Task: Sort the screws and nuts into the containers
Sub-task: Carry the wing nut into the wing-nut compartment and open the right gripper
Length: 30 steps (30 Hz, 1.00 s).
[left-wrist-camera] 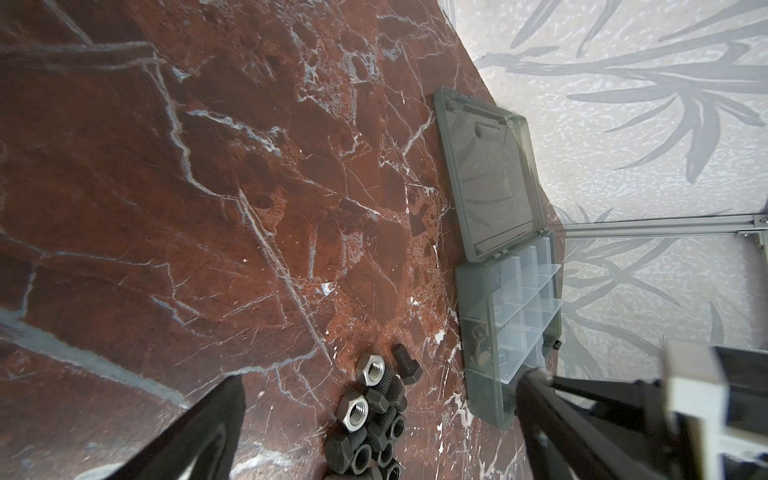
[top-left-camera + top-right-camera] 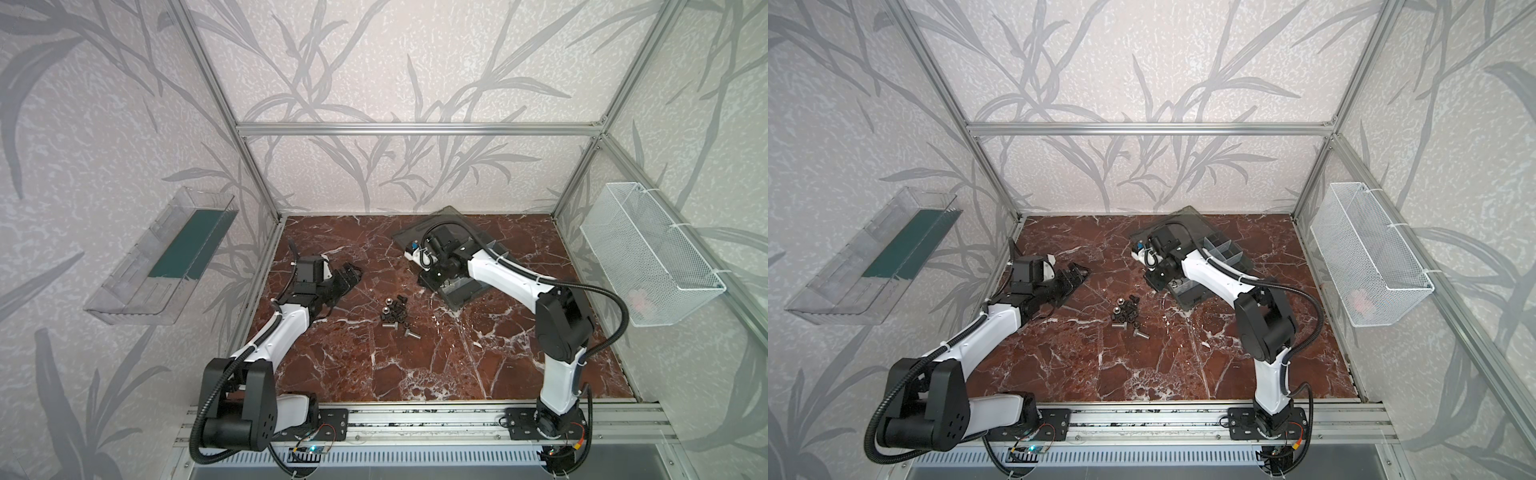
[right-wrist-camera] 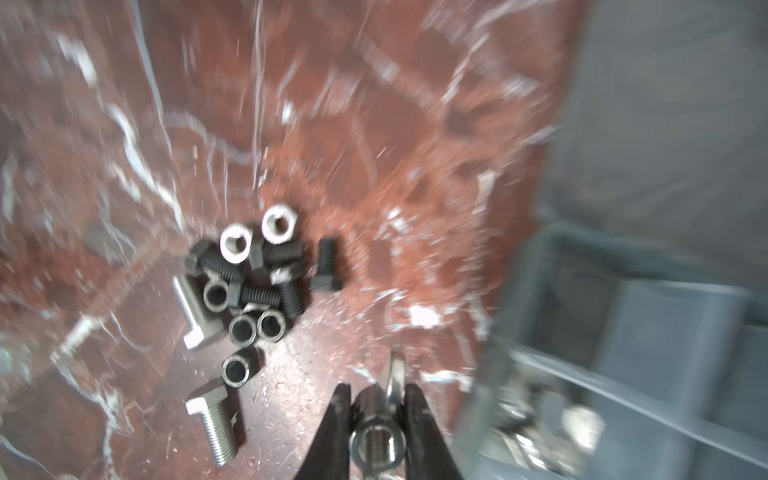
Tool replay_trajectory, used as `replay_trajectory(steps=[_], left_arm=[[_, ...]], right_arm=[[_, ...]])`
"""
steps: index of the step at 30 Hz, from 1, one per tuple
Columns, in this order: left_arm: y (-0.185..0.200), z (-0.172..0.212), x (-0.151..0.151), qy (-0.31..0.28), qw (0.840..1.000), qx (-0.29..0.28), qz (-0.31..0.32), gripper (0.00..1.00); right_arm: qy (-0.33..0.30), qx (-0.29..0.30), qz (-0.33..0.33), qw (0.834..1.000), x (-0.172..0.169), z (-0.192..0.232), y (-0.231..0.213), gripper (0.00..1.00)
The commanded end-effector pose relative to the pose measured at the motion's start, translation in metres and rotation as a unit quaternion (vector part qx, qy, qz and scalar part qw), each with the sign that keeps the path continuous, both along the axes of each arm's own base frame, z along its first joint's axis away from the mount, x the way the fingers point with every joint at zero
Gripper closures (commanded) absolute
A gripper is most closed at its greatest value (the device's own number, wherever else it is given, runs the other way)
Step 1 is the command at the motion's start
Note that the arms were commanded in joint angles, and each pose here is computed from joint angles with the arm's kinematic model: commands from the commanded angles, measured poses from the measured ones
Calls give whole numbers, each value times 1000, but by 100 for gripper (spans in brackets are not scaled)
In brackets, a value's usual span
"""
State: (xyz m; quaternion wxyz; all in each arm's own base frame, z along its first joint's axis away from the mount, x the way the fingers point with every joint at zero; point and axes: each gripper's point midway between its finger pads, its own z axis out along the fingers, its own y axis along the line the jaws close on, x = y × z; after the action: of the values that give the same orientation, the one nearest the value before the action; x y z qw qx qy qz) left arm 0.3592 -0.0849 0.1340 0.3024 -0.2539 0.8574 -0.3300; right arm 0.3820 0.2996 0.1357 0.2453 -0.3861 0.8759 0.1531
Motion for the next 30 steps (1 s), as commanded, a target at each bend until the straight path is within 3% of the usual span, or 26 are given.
replay_trajectory(steps=[1,5,11,30], left_arm=[[0,1,-4,-6,1000,-1,-1,1],[1,2,-3,-7,1000,0,0,1],[0,1,-3,-4,1000,-3,0,1],[-2,4,-2,-13,1000,-4,-4,0]], right_arm=[[-15,-19,-77,997,20,14,-36,100],[-14,-64,-144,987,37,3,-72,100],[19,-106,-167,980,37,-23,-85,100],[57,-114,-165,978,41,-57,-78,100]])
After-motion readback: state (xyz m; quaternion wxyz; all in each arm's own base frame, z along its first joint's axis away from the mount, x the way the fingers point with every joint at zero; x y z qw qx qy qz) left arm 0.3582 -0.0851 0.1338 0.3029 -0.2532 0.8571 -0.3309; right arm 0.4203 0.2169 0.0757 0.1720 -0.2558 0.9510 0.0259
